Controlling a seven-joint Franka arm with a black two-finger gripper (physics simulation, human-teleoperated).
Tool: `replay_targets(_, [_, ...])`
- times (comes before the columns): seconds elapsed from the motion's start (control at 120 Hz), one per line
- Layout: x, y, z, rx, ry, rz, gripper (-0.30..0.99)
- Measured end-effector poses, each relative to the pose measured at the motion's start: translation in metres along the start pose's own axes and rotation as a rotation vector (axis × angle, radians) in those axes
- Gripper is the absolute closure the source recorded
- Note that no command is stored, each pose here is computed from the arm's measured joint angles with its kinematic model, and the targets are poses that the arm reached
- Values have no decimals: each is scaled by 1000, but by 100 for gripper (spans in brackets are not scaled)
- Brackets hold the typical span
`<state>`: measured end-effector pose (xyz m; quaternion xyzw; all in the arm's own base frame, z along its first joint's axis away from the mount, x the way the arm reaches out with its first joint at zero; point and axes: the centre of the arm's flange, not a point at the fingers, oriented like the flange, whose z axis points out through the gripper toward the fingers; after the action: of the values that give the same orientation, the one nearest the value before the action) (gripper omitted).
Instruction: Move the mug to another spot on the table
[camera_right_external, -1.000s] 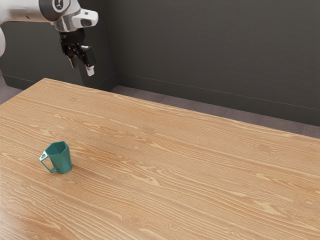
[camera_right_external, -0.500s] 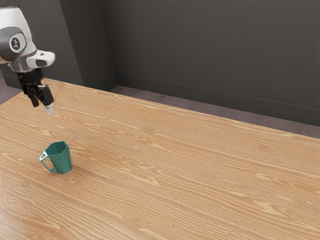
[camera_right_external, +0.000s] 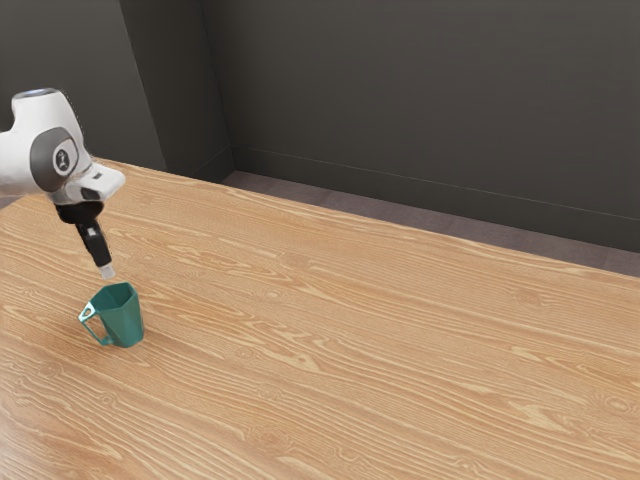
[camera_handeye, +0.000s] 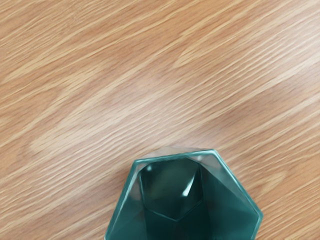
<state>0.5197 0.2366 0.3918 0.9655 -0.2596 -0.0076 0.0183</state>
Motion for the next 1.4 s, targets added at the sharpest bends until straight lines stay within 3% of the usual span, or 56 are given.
replay_targets(0.458, [-54,-14,58,-44,39,90,0])
replay_targets(0.775, [-57,-20,78,-62,77,102,0])
replay_targets(1.4, [-62,-27,105,-70,74,60,0])
